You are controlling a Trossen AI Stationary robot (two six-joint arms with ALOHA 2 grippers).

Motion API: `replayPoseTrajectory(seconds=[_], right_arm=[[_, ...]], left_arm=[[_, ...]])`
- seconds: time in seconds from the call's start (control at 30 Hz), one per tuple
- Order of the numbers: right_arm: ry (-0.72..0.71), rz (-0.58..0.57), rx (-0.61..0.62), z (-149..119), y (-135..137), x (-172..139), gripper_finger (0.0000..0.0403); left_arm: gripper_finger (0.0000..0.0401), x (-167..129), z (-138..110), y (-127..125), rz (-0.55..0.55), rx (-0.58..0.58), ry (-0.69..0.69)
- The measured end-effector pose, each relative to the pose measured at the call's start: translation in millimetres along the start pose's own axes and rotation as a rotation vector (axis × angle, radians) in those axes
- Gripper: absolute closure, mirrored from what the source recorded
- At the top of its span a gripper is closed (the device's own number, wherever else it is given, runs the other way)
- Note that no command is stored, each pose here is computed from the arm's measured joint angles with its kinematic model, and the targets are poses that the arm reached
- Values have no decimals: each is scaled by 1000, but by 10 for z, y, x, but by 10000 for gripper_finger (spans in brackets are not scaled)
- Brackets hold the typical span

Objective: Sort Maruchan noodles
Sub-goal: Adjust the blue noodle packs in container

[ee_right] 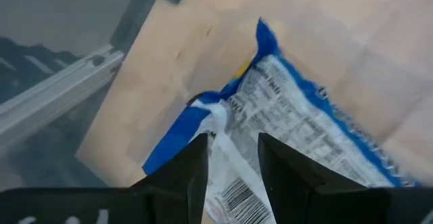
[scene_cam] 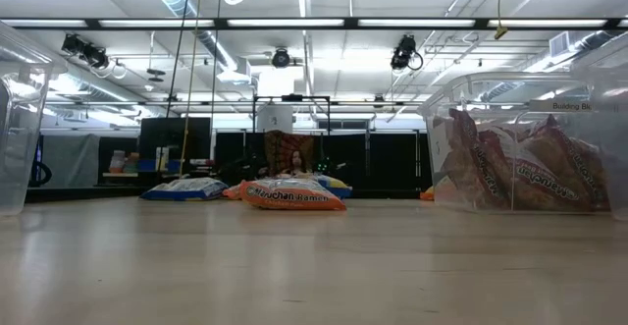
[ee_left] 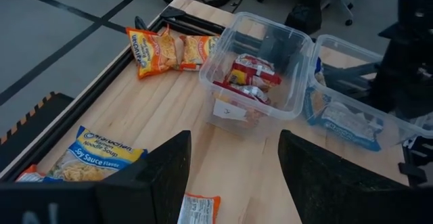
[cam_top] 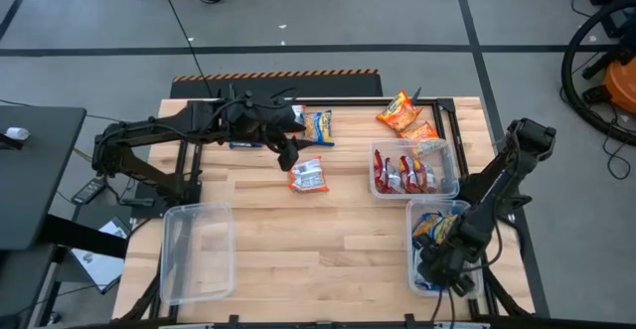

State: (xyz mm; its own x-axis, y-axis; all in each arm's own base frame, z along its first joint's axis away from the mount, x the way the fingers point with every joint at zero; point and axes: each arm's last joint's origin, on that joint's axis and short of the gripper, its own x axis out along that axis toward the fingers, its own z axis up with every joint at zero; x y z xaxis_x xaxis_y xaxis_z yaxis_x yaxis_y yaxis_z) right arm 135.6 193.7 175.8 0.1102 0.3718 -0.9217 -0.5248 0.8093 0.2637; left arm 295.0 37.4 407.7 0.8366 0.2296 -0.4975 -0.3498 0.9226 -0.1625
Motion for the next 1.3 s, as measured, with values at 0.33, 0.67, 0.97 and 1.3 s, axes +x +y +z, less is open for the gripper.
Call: replayPoseTrajectory(seconds=[0.33, 0.67, 0.97, 1.3], right_arm=[[-19, 16, -183, -122, -64, 151, 268], [-9, 16, -206, -197, -108, 212, 297], [-7, 32, -136, -125, -65, 146, 392], [44, 3, -56, -80, -17, -362, 397]], left_arm=[[175, 1, 1, 4, 1, 24, 0], [175, 1, 1, 4, 1, 26, 0], [175, 0, 1, 3, 1, 19, 0], [175, 0, 6, -11, -38, 23, 1]])
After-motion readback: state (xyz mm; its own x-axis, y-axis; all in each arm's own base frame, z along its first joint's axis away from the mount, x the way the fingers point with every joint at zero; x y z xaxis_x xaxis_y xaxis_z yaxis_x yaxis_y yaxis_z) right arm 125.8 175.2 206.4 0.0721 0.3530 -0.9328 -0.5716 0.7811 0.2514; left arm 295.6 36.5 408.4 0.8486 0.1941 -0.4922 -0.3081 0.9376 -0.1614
